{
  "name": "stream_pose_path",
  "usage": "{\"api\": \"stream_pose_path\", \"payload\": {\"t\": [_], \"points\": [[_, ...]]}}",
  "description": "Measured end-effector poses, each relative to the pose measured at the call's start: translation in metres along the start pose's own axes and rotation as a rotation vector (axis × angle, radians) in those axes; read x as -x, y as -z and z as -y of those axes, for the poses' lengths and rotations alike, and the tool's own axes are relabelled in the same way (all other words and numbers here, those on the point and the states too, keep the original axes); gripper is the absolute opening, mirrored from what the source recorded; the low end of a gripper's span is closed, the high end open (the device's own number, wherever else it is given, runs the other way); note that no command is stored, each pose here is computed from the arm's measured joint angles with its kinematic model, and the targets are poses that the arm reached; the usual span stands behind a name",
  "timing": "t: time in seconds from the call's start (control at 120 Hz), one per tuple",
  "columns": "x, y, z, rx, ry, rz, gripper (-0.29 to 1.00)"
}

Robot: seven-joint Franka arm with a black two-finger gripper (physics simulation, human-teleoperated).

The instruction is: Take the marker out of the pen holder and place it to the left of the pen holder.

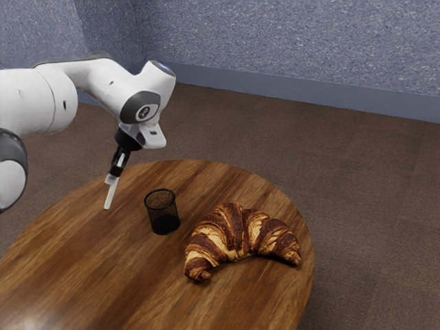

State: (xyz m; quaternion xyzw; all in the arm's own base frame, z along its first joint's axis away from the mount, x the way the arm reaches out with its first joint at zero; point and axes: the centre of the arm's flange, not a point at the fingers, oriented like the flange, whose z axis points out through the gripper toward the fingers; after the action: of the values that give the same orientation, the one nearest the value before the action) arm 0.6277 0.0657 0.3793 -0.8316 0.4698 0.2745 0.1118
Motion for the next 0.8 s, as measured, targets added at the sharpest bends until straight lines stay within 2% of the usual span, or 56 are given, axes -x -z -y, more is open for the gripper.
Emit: {"api": "stream_pose_path", "payload": {"t": [0.317, 0.617, 0.8], "points": [[-0.009, -0.049, 0.018, 0.067, 0.098, 0.069, -0.05], [0.005, -0.082, 0.033, 0.118, 0.209, 0.082, -0.04], [0.005, -0.085, 0.034, 0.143, 0.263, 0.068, 0.34]]}}
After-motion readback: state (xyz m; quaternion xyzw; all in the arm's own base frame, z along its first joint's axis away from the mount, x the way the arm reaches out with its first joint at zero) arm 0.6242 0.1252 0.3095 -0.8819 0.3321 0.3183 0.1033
